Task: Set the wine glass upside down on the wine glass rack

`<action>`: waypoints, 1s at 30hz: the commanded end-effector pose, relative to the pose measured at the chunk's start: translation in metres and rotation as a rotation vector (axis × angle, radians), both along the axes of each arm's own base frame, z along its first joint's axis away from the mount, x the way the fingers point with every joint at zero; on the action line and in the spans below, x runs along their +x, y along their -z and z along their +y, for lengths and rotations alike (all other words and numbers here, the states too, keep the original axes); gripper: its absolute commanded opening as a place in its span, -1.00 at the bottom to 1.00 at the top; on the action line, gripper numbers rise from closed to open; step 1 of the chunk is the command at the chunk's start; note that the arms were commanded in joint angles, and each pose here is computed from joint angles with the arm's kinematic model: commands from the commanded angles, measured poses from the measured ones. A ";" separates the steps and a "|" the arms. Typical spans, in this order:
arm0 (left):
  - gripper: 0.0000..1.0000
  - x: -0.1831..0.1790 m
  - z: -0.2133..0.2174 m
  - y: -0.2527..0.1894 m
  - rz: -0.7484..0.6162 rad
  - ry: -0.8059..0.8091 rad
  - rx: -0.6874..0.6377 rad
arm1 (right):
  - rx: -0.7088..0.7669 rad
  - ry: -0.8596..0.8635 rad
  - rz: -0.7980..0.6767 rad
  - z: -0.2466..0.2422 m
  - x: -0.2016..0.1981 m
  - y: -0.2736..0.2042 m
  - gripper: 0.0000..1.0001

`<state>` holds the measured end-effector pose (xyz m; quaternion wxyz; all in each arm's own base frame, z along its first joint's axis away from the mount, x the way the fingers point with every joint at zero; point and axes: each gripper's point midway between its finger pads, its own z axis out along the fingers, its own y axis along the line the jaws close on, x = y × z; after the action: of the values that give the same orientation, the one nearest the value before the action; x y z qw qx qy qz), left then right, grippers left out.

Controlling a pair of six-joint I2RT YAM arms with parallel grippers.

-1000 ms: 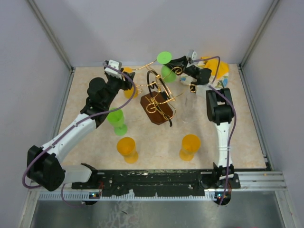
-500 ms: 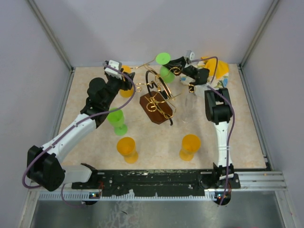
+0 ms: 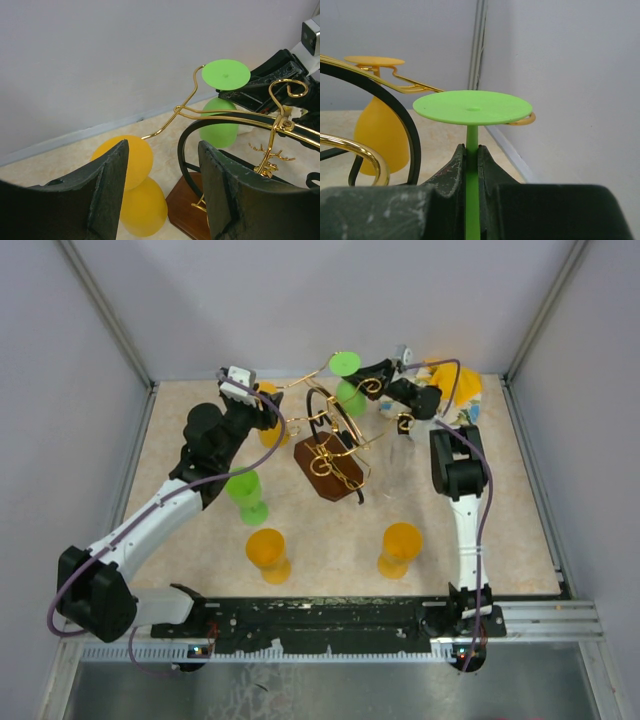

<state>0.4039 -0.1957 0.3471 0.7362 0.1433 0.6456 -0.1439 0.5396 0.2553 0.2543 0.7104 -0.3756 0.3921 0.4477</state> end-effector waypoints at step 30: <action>0.26 0.006 -0.004 0.000 0.004 0.011 0.009 | 0.017 -0.046 -0.204 -0.002 -0.029 -0.050 -1.00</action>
<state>0.4085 -0.1986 0.3365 0.7280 0.1468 0.6544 -0.1424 0.5373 0.2598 0.2449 0.6848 -0.3849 0.4000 0.4722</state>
